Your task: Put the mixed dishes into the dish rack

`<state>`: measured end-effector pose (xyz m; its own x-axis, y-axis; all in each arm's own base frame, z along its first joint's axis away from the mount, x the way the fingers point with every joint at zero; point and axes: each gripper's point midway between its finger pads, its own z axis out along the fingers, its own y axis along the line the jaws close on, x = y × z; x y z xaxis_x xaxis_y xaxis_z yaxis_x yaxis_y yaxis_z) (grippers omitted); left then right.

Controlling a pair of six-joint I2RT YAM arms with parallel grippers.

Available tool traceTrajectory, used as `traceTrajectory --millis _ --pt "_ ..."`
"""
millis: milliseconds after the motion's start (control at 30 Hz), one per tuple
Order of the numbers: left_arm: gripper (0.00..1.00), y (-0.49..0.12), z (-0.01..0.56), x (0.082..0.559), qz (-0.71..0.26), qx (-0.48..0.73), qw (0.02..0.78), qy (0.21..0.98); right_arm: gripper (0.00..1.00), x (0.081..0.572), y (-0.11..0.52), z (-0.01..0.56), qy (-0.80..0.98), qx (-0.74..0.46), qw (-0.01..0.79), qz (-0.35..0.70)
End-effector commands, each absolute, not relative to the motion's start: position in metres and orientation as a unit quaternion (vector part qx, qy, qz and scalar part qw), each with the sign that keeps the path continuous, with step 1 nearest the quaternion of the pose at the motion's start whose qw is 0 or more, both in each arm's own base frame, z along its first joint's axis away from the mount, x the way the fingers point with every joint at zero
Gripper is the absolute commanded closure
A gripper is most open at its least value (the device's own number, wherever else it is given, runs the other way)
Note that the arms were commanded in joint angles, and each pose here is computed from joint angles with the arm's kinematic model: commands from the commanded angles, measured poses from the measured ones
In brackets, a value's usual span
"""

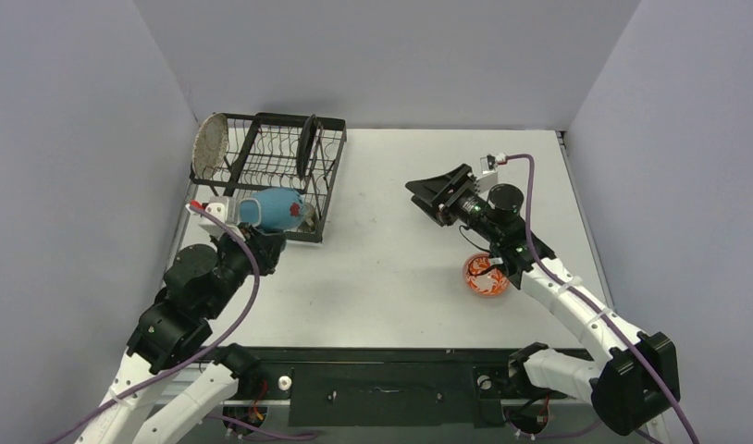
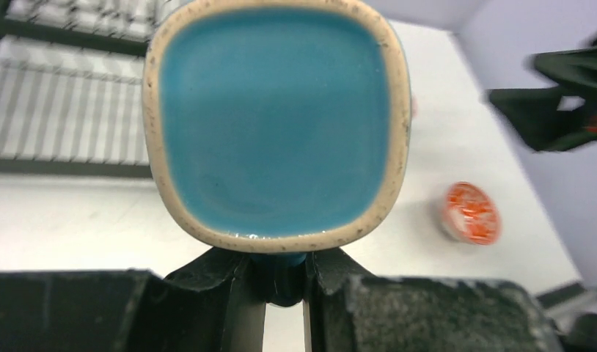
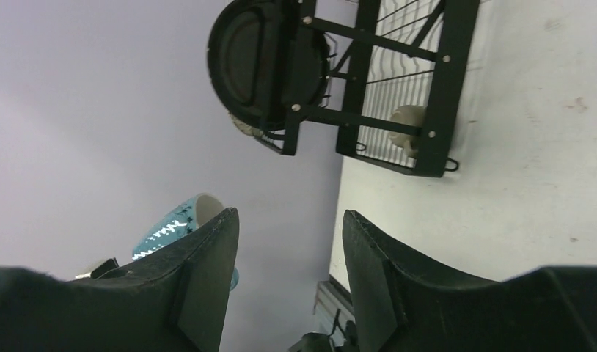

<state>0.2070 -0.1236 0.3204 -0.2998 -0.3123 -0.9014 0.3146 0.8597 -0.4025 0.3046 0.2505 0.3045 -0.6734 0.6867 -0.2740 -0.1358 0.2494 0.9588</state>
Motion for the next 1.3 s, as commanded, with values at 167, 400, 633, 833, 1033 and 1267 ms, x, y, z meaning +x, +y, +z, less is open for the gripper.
traceTrajectory --millis 167,400,633,833,1033,1267 --pt "1.0 -0.055 0.256 0.232 -0.105 -0.177 0.592 0.779 0.51 0.31 0.223 0.293 0.729 0.173 0.388 0.536" --pt "1.0 -0.054 0.226 0.261 -0.131 -0.241 0.563 0.779 0.51 0.313 0.2 0.28 0.737 0.18 0.392 0.52" --pt "1.0 -0.014 0.208 0.305 -0.225 -0.342 0.538 0.737 0.52 0.312 0.189 0.274 0.746 0.174 0.388 0.513" --pt "1.0 -0.003 0.207 0.334 -0.271 -0.39 0.539 0.696 0.52 0.315 0.178 0.271 0.749 0.174 0.383 0.512" --pt "1.0 0.007 0.203 0.353 -0.294 -0.427 0.539 0.664 0.52 0.319 0.17 0.271 0.749 0.177 0.382 0.512" --pt "1.0 0.016 0.203 0.371 -0.277 -0.437 0.548 0.657 0.52 0.321 0.169 0.271 0.748 0.18 0.382 0.513"
